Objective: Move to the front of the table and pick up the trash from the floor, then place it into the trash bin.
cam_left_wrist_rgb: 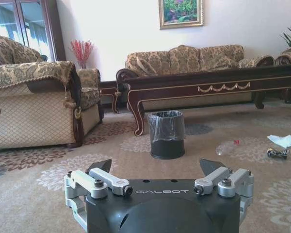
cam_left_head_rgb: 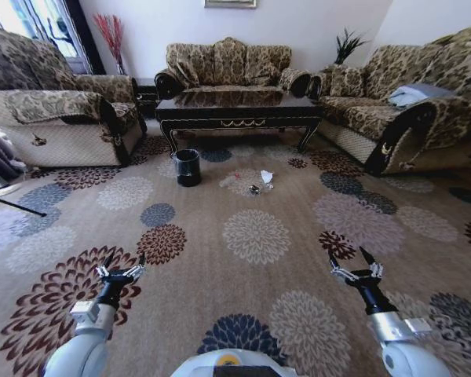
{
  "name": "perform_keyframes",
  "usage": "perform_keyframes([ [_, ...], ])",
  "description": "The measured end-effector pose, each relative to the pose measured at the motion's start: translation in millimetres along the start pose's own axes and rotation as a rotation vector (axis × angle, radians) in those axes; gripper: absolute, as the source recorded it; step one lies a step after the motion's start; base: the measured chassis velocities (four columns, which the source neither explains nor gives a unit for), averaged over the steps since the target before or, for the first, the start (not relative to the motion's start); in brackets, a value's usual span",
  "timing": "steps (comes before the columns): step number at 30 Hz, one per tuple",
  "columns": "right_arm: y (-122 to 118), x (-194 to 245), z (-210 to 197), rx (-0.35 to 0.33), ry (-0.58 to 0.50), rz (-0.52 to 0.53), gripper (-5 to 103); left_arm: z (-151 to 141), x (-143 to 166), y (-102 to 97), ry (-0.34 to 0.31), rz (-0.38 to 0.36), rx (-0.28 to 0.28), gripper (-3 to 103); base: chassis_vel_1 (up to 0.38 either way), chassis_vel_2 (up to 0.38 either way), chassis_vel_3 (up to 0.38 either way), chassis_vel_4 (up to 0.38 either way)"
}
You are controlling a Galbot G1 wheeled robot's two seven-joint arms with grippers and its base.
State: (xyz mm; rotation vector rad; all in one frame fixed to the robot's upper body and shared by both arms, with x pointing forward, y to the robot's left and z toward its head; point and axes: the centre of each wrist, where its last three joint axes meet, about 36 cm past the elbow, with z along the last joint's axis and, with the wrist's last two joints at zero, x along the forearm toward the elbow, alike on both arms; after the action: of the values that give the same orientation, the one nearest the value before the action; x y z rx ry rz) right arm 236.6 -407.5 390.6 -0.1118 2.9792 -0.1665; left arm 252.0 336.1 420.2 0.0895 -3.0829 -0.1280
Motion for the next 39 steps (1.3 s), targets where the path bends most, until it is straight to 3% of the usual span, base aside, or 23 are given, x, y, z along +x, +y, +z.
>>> perform_keyframes([
  [17,0.6,1.0,1.5,0.011,-0.005,-0.002,100,3.7,0.4,-2.6,-0.009,0.004,0.008,100,-0.096,0.075,0.079,-0.089],
  [39,3.1,-2.7,-3.2,0.025,-0.018,-0.014,100,4.0,-0.5,-0.9,-0.014,0.001,0.005,100,-0.333,0.333,0.343,-0.33],
])
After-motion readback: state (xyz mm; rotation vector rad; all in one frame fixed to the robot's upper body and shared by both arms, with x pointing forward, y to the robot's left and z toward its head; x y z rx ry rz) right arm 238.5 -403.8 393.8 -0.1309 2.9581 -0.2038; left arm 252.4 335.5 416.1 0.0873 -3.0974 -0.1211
